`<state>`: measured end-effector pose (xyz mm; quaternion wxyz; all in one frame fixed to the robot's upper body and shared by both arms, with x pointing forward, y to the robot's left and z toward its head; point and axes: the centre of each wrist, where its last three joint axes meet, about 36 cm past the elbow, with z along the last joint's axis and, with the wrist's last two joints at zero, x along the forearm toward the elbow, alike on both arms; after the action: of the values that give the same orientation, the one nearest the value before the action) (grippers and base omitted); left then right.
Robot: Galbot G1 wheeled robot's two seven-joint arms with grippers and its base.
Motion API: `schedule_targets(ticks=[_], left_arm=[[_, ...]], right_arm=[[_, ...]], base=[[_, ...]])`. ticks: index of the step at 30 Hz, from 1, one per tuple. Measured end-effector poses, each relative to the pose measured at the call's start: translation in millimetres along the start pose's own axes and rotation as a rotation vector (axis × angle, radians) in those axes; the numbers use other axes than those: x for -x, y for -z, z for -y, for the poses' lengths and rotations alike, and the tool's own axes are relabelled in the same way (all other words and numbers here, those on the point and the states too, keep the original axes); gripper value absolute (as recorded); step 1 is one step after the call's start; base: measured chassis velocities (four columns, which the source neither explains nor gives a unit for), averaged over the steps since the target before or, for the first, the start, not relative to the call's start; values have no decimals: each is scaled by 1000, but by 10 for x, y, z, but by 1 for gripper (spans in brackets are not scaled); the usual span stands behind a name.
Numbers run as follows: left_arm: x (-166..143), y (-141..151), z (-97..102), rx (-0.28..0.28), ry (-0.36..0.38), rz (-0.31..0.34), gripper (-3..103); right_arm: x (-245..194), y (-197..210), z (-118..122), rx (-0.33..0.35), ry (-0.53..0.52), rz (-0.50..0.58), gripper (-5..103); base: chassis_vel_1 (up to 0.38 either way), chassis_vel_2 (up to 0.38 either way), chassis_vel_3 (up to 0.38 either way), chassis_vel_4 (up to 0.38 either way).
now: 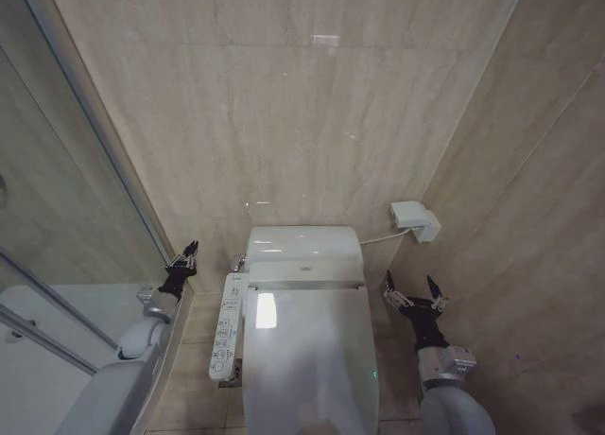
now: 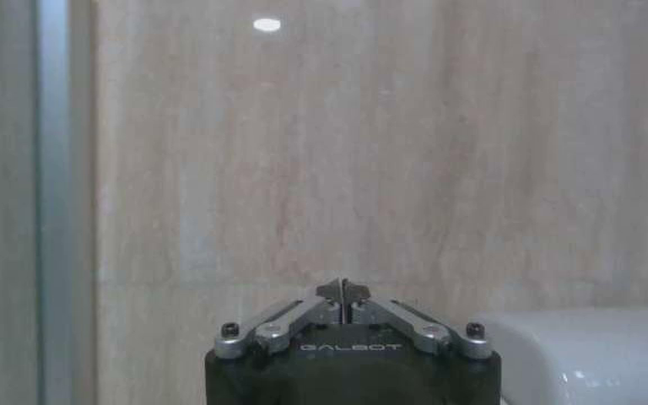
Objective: Open the toilet lid, clean the toilet bowl with a toilet brush, close the toilet lid, and flush.
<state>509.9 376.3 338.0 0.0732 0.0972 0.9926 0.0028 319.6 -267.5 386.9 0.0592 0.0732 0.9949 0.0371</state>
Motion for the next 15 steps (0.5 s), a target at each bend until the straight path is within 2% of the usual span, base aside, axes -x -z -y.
schedule_targets(ticks=[1,2,8,15], left_arm=[[-6,-12,-103,29,-28,2,10],[-9,-18,-189,49,-49,1,1],[-26,-99,-464,99,-129,-9,1],[-4,-214,-683,137,-213,-7,0]], right_arm=[[0,0,0,0,0,0,100],[0,0,0,0,0,0,100],[0,0,0,0,0,0,100],[0,0,0,0,0,0,100]], base=[[0,0,0,0],[0,0,0,0],[0,0,0,0],[0,0,0,0]])
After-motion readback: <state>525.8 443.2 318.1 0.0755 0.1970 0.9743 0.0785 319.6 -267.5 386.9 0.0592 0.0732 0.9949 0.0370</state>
